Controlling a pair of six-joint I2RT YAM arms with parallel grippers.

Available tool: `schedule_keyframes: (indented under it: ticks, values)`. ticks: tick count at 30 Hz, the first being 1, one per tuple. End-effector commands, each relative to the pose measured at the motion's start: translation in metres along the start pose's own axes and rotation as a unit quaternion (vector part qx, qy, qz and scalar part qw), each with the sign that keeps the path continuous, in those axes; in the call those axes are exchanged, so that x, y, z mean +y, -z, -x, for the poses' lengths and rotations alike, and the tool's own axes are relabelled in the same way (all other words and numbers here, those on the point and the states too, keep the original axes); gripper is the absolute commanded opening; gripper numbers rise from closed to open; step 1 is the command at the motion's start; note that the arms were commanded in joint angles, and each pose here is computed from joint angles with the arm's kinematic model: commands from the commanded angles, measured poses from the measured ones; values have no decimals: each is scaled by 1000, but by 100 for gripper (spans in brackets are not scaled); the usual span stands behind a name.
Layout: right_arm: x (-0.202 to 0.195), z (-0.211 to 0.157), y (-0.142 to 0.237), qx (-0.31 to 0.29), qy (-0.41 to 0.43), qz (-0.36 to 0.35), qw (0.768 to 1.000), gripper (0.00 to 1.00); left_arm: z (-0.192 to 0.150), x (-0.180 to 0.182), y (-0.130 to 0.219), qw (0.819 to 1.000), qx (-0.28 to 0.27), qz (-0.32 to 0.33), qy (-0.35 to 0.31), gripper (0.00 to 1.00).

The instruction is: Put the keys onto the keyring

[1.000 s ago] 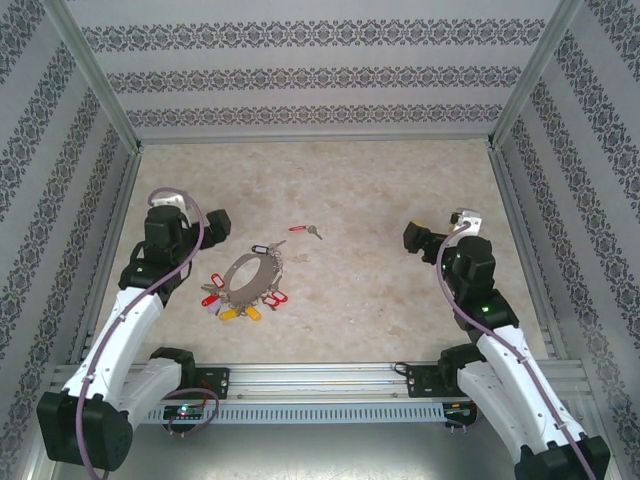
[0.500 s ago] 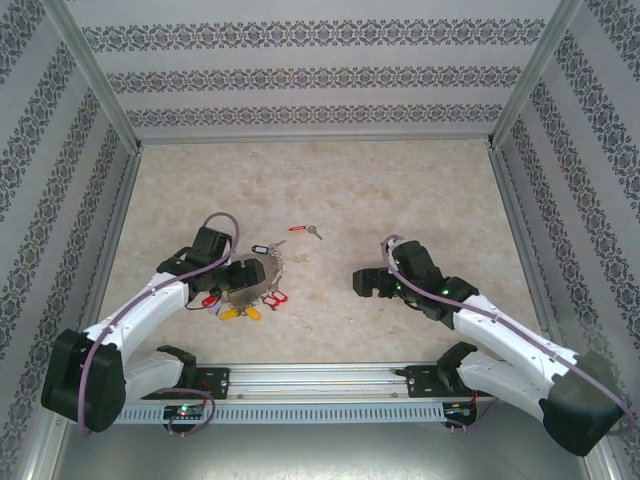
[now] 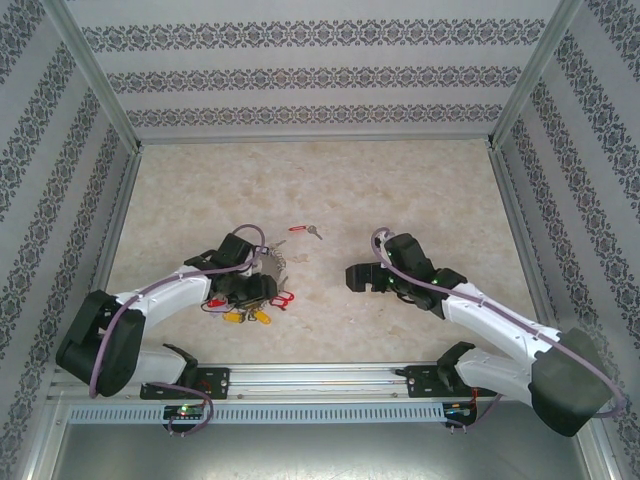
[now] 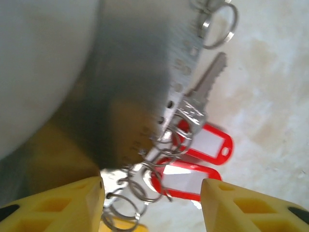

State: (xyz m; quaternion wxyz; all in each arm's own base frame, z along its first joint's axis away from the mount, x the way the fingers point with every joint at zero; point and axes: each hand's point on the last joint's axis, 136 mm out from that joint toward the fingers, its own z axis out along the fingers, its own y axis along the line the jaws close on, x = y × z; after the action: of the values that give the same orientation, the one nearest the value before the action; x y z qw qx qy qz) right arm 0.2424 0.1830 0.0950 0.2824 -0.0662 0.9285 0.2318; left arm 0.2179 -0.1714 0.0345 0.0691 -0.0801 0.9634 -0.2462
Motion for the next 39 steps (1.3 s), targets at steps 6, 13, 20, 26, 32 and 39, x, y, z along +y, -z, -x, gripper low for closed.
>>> schedule_keyframes:
  ticks: [6, 13, 20, 26, 32, 39]
  values:
    - [7, 10, -6, 2, 24, 28, 999, 95, 5, -66, -1, 992, 10, -123, 12, 51]
    - [4, 5, -7, 13, 36, 26, 999, 82, 8, -58, 7, 998, 15, -55, -34, 45]
    - [0, 1, -3, 11, 40, 22, 999, 77, -6, -17, 23, 990, 27, 87, -106, 28]
    - [-2, 0, 1, 5, 39, 20, 999, 76, -20, 5, 29, 970, 27, 184, -154, 23]
    - [-3, -1, 5, -2, 35, 21, 999, 75, -26, -6, 28, 960, 18, 197, -198, 16]
    - [-4, 1, 12, -14, 31, 17, 999, 75, -25, -18, 18, 946, 22, 218, -237, 16]
